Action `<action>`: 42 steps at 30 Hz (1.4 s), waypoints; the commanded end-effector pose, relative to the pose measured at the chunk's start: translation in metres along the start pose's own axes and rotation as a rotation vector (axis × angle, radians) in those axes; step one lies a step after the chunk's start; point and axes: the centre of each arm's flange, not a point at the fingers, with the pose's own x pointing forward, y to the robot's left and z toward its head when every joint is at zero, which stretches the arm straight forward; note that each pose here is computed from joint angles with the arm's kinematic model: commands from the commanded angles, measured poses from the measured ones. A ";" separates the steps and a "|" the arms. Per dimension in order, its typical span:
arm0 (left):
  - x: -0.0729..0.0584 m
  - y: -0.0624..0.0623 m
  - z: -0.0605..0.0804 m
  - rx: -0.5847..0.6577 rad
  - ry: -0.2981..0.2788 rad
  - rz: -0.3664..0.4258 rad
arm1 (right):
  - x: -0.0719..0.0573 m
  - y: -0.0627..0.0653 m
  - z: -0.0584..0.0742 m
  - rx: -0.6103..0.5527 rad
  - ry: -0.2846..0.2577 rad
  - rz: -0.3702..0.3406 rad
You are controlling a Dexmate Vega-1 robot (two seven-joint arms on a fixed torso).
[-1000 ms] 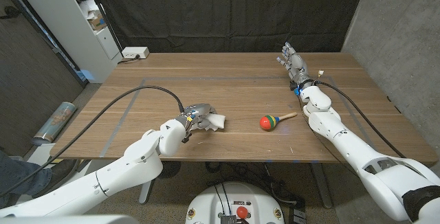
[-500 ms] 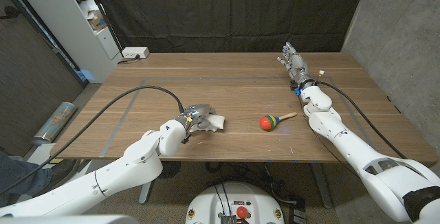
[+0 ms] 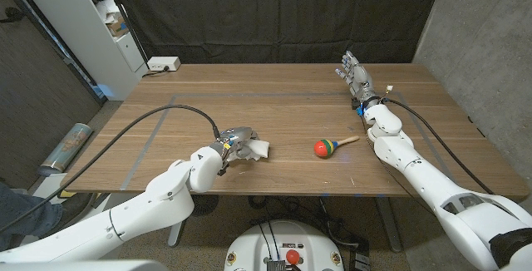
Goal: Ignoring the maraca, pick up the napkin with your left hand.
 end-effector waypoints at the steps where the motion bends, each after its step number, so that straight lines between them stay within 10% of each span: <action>1: -0.004 0.015 0.000 -0.003 -0.016 0.057 | 0.000 0.003 0.002 -0.007 -0.001 0.005; 42: -0.001 0.064 -0.005 -0.002 -0.129 0.120 | -0.001 0.008 0.008 -0.024 -0.015 -0.019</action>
